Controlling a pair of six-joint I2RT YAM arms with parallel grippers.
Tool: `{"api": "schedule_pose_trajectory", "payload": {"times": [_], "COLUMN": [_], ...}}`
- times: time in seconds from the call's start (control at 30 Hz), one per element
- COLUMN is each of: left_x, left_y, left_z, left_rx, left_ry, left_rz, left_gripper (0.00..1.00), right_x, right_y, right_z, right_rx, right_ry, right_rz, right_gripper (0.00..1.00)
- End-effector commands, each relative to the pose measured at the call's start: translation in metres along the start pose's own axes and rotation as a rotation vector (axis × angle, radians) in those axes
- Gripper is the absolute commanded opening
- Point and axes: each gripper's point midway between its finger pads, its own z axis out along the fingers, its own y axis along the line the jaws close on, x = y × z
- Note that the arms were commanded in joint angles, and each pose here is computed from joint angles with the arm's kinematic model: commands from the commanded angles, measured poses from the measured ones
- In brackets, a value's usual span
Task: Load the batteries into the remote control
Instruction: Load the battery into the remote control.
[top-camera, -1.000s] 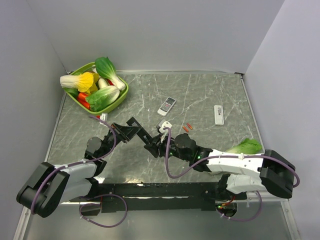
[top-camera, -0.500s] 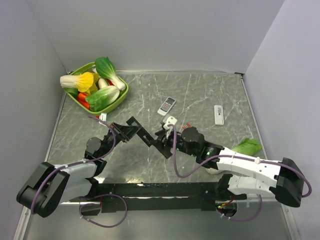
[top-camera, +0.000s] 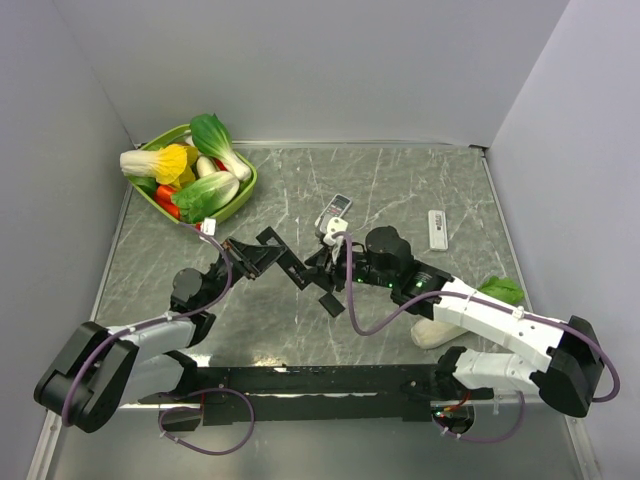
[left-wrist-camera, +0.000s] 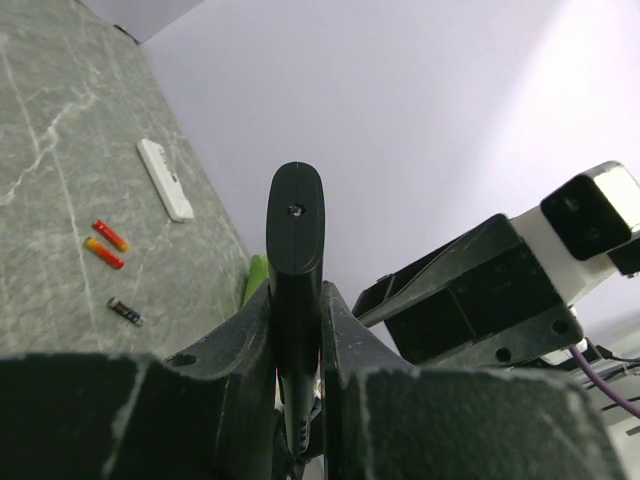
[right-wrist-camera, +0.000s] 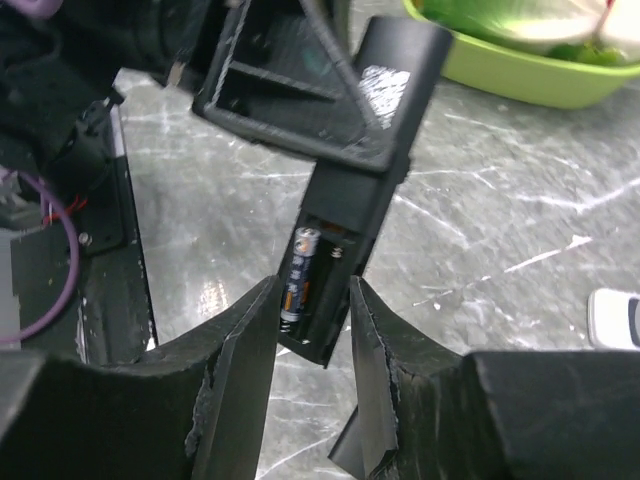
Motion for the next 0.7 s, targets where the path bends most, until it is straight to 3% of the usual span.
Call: {"api": "schedule_pose_trajectory", "payload": {"times": [0.0,0.13,0.3,0.67], "left_x": [-0.017,-0.014,-0.015,-0.001], "left_y": [-0.064,-0.058,-0.062,-0.051], "left_z": [0.005,0.008,0.01,0.019], "left_rx": [0.242,0.202,0.187,0.104], "left_ry": [-0.04,-0.015,0.006,0.131], "left_rz": [0.074,0.071,0.094,0.107], "left_gripper": [0.02,0.02,0.02,0.02], "right_x": [-0.03,-0.039,-0.054,-0.063], "right_y": [0.007,0.011,0.012,0.031], "right_z": [-0.003,-0.009,-0.02,-0.029], "right_rx": [-0.059,-0.105,-0.118,-0.252], "right_ry": [-0.081,-0.124,-0.163,-0.237], "right_rz": [-0.115,-0.289,-0.324,-0.576], "right_gripper": [0.44,0.51,0.51,0.53]}}
